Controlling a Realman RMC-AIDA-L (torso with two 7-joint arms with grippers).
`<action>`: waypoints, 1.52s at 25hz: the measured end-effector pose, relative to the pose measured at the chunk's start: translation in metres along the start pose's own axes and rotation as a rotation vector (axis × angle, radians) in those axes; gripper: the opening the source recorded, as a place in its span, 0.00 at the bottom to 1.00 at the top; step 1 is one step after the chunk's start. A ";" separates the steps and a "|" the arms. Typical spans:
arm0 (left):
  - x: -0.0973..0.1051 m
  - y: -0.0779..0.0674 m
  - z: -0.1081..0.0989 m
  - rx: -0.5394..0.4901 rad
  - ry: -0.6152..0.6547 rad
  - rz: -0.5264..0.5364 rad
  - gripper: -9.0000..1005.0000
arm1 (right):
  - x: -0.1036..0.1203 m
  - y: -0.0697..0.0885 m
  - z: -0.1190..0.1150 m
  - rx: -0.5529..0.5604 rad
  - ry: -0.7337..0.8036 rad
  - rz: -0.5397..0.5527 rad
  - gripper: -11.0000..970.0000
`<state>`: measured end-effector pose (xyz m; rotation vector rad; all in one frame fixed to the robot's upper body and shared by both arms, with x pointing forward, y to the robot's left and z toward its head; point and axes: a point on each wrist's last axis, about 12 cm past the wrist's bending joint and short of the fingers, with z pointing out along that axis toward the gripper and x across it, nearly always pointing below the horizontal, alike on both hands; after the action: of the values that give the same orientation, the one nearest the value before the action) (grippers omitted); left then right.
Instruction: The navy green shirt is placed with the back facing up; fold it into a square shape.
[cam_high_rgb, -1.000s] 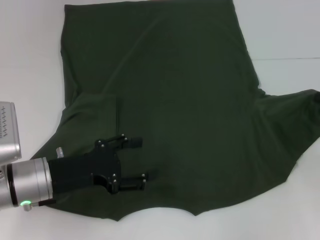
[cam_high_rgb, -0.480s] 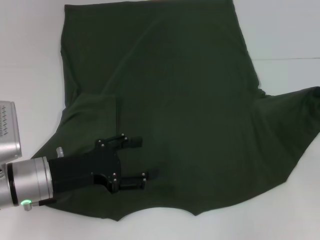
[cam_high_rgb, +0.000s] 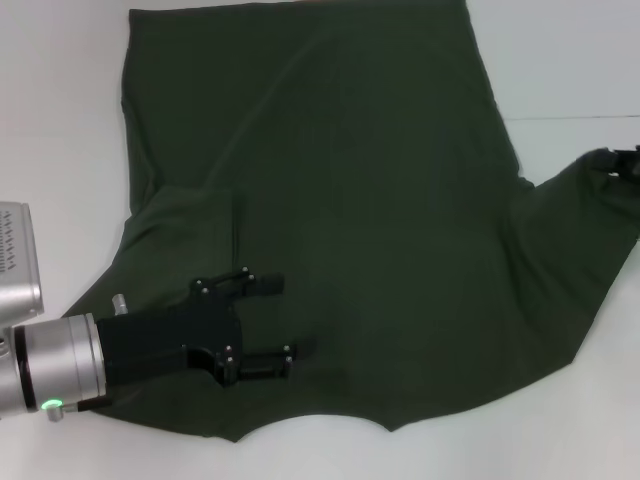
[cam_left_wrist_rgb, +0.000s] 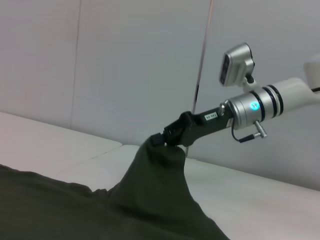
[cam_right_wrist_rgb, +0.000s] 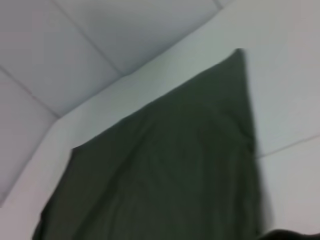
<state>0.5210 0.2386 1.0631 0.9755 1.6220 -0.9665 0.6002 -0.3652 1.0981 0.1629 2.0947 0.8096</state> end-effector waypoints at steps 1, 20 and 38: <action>0.000 0.000 0.000 0.000 0.000 -0.001 0.88 | -0.001 0.004 0.003 -0.011 0.004 -0.007 0.05; 0.000 0.003 -0.002 -0.023 0.000 -0.014 0.88 | 0.023 0.086 0.090 -0.100 0.131 -0.145 0.05; 0.001 0.004 -0.002 -0.035 0.006 -0.014 0.88 | 0.019 0.064 0.067 -0.104 0.202 -0.109 0.62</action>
<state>0.5239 0.2419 1.0620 0.9455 1.6471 -0.9426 0.6289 -0.2751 1.0957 -0.0919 2.2212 0.8970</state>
